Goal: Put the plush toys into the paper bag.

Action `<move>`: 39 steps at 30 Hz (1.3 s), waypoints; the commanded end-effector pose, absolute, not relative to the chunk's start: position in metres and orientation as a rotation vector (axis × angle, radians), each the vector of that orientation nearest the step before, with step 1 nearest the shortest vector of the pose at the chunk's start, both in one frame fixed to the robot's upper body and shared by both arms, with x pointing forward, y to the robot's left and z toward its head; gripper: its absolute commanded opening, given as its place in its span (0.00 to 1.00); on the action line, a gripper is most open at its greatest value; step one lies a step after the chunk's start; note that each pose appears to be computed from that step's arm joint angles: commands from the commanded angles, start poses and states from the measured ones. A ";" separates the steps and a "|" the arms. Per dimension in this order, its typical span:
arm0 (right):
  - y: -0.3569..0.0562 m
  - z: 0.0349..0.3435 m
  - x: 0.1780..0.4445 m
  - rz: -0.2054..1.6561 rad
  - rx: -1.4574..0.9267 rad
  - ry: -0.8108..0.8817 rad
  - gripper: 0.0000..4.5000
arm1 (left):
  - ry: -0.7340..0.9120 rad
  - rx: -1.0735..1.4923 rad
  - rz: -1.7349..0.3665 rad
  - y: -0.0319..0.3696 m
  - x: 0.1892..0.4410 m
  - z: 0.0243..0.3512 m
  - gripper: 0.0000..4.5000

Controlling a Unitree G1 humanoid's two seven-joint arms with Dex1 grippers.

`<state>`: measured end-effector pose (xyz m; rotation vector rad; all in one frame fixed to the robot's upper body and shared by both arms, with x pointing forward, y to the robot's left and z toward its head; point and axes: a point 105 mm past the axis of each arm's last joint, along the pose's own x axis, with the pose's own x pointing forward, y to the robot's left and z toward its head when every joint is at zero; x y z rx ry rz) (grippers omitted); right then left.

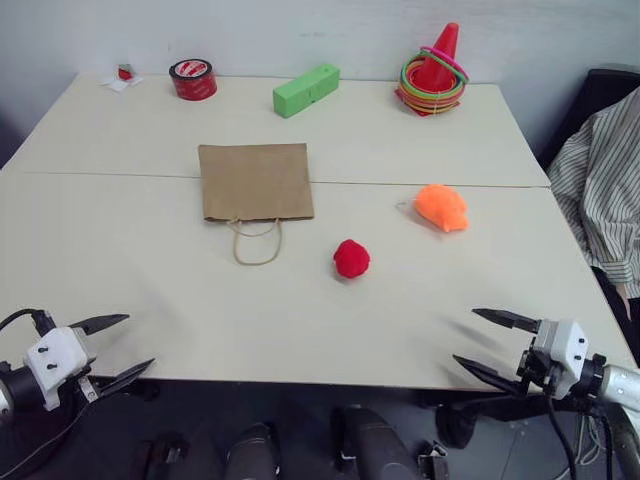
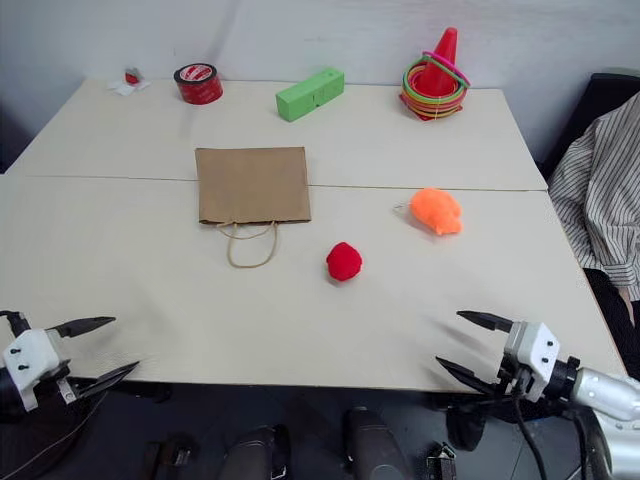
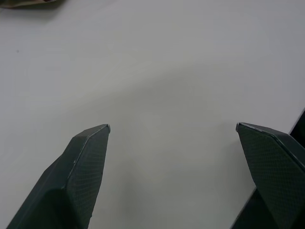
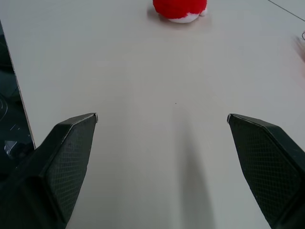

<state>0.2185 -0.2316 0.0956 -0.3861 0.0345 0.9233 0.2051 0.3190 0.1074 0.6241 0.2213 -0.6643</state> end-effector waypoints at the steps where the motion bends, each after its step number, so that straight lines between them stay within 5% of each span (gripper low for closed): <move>1: -0.217 0.107 0.219 0.922 -0.402 -0.040 1.00 | 0.166 0.611 -0.667 0.312 0.209 0.120 0.99; 6: -0.197 0.124 0.229 0.897 -0.331 -0.129 1.00 | 0.136 0.394 -0.748 0.280 0.235 0.144 0.99; 10: -0.173 0.171 0.246 0.810 -0.130 -0.321 1.00 | 0.046 0.571 -0.809 0.232 0.297 0.173 0.99; 17: -0.142 0.183 0.250 0.851 -0.170 -0.401 1.00 | -0.018 0.795 -0.800 0.199 0.368 0.177 0.99; 21: -0.142 0.186 0.253 0.826 -0.171 -0.418 1.00 | -0.056 0.812 -0.806 0.183 0.391 0.179 0.79; 32: -0.140 0.170 0.246 0.897 -0.195 -0.340 1.00 | 0.064 0.663 -1.037 0.173 0.381 0.196 0.02; 35: -0.124 0.166 0.239 1.052 -0.209 -0.300 0.86 | 0.040 0.566 -1.123 0.170 0.363 0.218 0.00; 39: -0.090 0.166 0.252 1.177 -0.220 -0.282 0.54 | 0.045 0.461 -1.212 0.171 0.333 0.237 0.00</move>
